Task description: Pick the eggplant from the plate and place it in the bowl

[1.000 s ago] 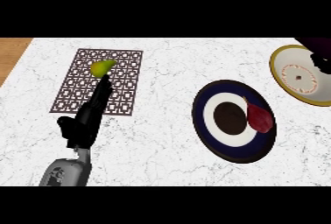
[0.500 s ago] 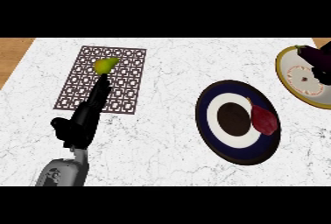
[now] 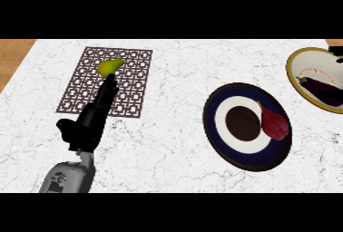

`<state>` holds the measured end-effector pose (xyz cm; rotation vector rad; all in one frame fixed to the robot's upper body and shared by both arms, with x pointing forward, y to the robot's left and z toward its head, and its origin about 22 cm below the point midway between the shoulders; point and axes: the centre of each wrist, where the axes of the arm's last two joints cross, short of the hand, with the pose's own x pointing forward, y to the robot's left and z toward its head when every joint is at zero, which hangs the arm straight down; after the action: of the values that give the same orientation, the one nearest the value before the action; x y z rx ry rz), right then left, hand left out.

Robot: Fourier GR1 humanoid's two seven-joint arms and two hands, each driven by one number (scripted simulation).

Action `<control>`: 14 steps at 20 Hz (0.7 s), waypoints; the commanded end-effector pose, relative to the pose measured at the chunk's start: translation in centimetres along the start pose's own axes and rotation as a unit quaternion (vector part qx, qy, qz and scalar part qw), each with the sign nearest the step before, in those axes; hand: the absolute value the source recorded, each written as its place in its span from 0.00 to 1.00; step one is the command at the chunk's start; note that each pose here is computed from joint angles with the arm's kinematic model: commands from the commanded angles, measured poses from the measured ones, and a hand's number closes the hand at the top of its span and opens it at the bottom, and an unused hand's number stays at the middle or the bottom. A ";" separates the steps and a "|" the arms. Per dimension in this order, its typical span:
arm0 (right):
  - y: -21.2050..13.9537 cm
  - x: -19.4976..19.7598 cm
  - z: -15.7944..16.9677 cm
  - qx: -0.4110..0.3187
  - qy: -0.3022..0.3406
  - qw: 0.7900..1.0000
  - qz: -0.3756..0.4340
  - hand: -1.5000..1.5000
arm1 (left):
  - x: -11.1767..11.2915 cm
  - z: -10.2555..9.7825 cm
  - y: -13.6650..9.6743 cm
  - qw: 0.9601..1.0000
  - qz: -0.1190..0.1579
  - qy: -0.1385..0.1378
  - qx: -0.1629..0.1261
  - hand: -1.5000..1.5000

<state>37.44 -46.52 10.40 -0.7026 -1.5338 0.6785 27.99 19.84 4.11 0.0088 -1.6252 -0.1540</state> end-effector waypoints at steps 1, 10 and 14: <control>-0.2 -0.9 0.7 -0.006 -0.029 0.997 -0.065 0.00 | -0.5 0.5 -0.5 1.000 -0.003 -0.001 -0.004 0.50; -5.4 -0.9 1.7 -0.111 -0.067 0.975 -0.178 0.00 | -0.2 0.2 1.0 1.000 0.002 0.008 0.001 0.50; -6.3 -1.6 2.7 -0.097 -0.041 0.969 -0.225 0.00 | -0.4 -0.4 -1.0 1.000 -0.001 0.004 0.011 0.50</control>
<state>35.65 -50.36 13.31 -0.5211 -1.7783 0.2943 28.10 19.90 3.44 0.0250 -1.6180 -0.1425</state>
